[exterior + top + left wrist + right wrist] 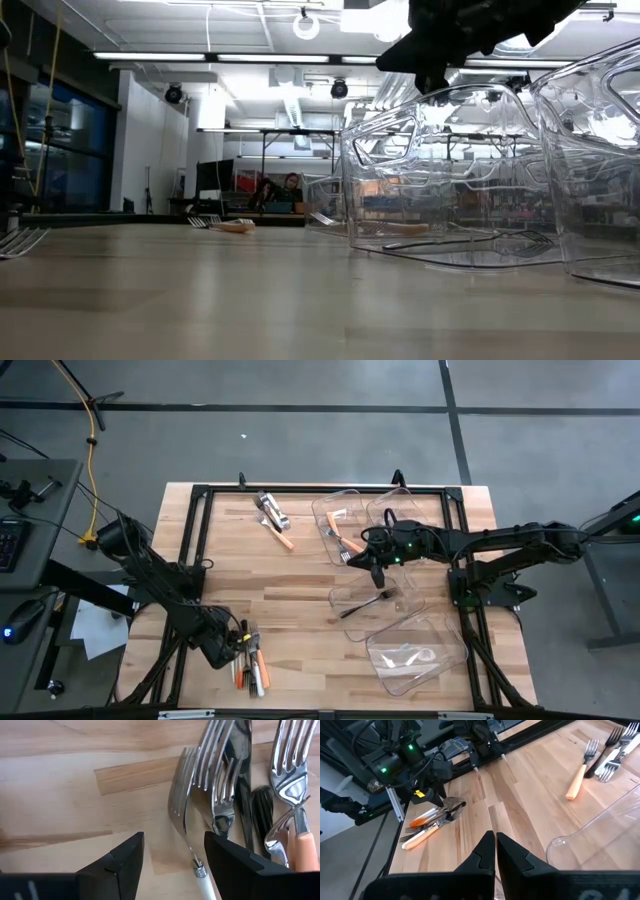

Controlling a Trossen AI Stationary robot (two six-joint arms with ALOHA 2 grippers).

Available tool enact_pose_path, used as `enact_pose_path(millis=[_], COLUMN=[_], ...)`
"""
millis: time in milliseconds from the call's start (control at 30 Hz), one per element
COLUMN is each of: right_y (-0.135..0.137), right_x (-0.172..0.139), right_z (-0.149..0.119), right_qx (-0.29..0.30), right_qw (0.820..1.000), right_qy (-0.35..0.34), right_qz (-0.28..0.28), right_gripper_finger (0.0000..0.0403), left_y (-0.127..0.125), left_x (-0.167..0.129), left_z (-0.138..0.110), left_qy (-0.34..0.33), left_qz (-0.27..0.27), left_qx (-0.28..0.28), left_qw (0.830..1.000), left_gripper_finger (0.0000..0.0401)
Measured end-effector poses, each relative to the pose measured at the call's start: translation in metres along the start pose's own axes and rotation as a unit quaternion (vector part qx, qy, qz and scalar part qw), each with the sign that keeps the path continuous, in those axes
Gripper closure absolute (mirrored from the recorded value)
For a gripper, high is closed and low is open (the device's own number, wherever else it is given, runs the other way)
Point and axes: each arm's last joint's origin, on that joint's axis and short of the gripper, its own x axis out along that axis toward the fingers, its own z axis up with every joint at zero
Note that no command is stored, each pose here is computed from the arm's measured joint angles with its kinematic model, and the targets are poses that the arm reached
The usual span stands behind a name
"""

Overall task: Sort silverware by color (type)
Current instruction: Put the white fork into the bottom transparent bin

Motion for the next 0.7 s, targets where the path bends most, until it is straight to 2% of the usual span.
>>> enact_pose_path(millis=[467,567,700], right_y=[0.0011,0.0011,0.0011], right_x=[0.0001,0.0001,0.0001], right_z=[-0.0005,-0.0005,-0.0005], right_qx=[-0.01,-0.012,-0.017], right_qw=[1.0,1.0,1.0], right_qy=[0.003,0.004,0.004], right_qz=[0.008,0.009,0.008], right_gripper_finger=[0.0402,0.0402,0.0402], left_y=[-0.0008,-0.0009,0.0], left_x=[0.0085,0.0092,0.0095], left_z=[-0.0005,0.0005,0.0012], left_qy=[0.0,-0.001,-0.001], left_qz=[0.029,0.033,0.04], left_qx=[-0.008,-0.011,-0.011], left_qw=[1.0,0.999,0.999], left_gripper_finger=[0.0212,0.0233,0.028])
